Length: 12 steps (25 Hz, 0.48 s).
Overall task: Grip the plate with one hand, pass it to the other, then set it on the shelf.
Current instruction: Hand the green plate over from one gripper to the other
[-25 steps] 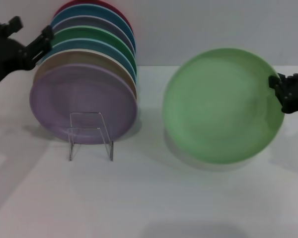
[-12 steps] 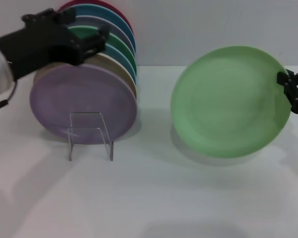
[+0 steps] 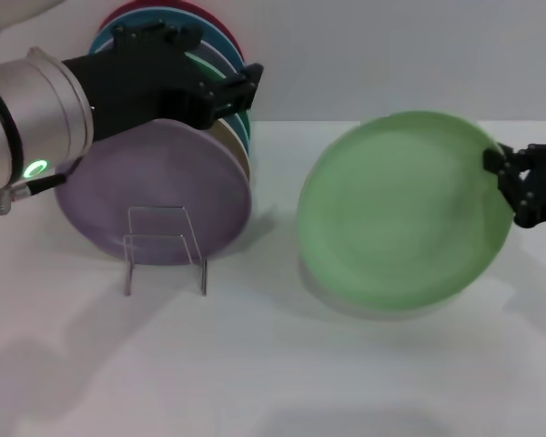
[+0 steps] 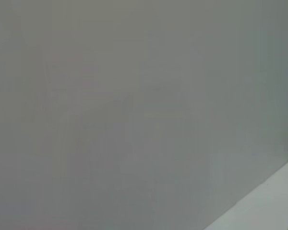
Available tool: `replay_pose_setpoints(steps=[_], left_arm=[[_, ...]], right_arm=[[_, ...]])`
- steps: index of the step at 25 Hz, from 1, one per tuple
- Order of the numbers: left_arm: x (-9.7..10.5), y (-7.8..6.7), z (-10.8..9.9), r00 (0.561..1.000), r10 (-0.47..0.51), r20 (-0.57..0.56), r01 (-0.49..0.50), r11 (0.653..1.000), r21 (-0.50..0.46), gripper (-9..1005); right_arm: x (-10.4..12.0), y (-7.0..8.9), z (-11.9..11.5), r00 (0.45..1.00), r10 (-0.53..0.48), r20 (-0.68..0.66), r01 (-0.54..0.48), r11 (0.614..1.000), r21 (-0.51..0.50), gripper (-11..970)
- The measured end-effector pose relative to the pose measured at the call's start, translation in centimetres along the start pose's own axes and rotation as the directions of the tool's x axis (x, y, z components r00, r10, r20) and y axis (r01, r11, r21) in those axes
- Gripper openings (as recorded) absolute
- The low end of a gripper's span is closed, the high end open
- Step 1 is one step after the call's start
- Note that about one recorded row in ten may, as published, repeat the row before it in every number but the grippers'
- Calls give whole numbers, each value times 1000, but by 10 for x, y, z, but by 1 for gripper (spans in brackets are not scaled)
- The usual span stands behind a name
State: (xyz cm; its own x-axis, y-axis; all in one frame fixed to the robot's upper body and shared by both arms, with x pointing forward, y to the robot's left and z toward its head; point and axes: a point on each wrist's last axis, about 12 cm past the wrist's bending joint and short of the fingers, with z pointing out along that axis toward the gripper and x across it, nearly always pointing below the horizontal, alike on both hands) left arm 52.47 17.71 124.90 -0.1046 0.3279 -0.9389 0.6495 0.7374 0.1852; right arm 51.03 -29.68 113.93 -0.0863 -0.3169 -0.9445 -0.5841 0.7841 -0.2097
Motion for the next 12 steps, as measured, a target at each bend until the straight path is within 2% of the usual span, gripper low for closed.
replay_pose_setpoints(steps=[3, 6, 11, 12], left_arm=[[1, -1, 1, 1000, 22, -5, -22, 999, 23, 720], [1, -2, 5, 1000, 2, -7, -1, 997, 75, 719], [3, -1, 6, 1000, 2, -20, 0, 996, 88, 719], [7, -5, 11, 998, 24, -53, -17, 991, 129, 718]], right_arm=[[2, 4, 10, 1000, -17, 10, 17, 999, -34, 22], [4, 6, 18, 1000, -22, 22, 23, 997, -68, 22], [-2, 8, 29, 998, -34, 50, 39, 994, -101, 22], [-2, 8, 29, 998, -34, 50, 39, 994, -101, 22]])
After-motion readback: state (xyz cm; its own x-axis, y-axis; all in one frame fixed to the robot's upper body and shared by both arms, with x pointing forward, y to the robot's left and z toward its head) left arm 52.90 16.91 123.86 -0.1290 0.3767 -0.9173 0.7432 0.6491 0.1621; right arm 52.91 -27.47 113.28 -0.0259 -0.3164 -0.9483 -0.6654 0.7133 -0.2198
